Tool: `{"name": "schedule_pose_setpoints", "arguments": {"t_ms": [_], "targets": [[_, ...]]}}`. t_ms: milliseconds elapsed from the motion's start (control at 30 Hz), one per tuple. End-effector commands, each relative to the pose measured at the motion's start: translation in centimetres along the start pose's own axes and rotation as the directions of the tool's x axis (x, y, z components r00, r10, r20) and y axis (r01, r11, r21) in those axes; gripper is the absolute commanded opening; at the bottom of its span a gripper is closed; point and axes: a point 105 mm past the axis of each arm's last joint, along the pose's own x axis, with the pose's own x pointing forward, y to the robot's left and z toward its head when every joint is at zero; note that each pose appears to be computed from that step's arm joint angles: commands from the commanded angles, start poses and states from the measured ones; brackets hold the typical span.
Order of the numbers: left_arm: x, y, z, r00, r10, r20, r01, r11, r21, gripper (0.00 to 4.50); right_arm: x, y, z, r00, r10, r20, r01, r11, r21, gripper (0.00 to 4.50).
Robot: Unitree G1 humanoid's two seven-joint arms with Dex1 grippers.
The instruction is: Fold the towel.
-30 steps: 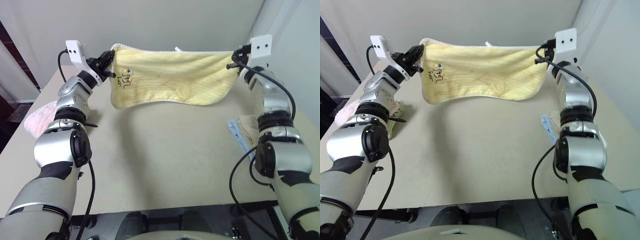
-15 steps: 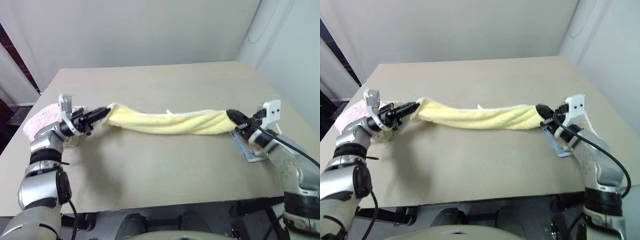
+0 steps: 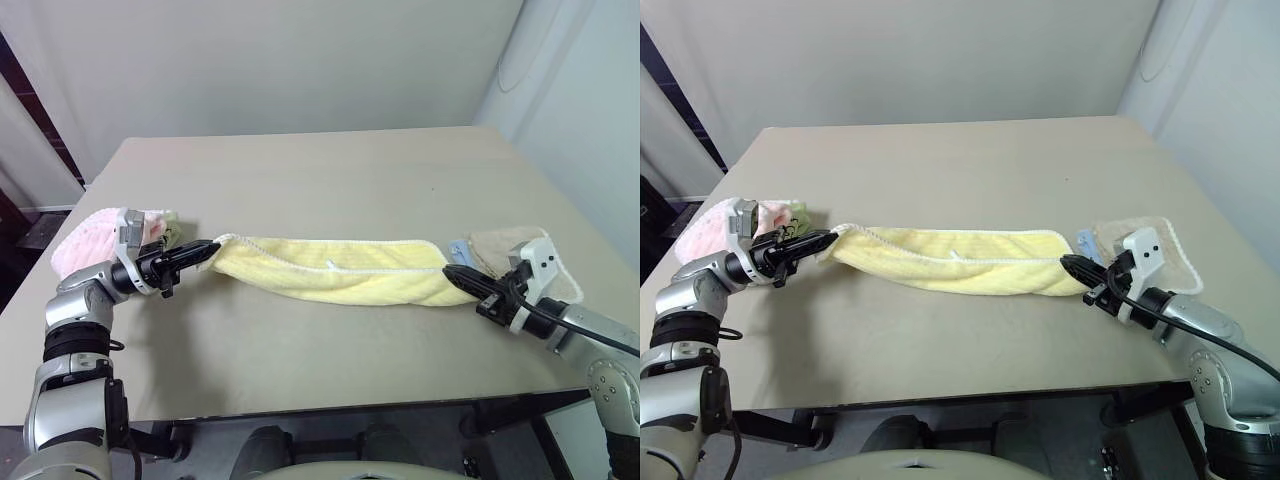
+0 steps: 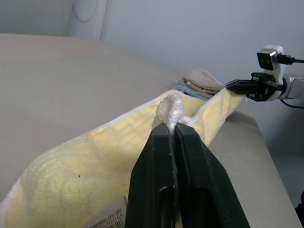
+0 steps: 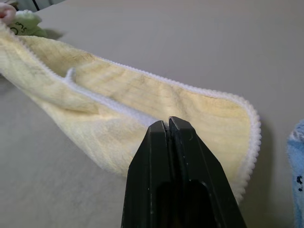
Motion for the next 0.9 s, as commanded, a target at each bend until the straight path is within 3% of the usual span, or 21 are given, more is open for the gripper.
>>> {"name": "schedule_pose_setpoints", "arguments": {"t_ms": [33, 567, 900], "targets": [[0.8, -0.8, 2.5, 0.997, -0.069, 0.017, 0.068, 0.996, 0.058, 0.02, -0.4, 0.8, 1.4, 0.999, 0.044, 0.026, -0.042, 0.997, -0.059, 0.0], [-4.1, -3.8, -1.0, 0.951, -0.076, -0.301, 0.06, 0.996, -0.062, 0.02, -3.7, 2.1, -0.6, 0.991, 0.112, -0.07, -0.114, 0.993, -0.035, 0.0], [-4.7, -5.2, -2.7, 0.907, -0.128, -0.402, 0.097, 0.99, -0.098, 0.02, -6.3, 2.8, -2.1, 0.977, 0.133, -0.168, -0.143, 0.988, -0.049, 0.0]]}}
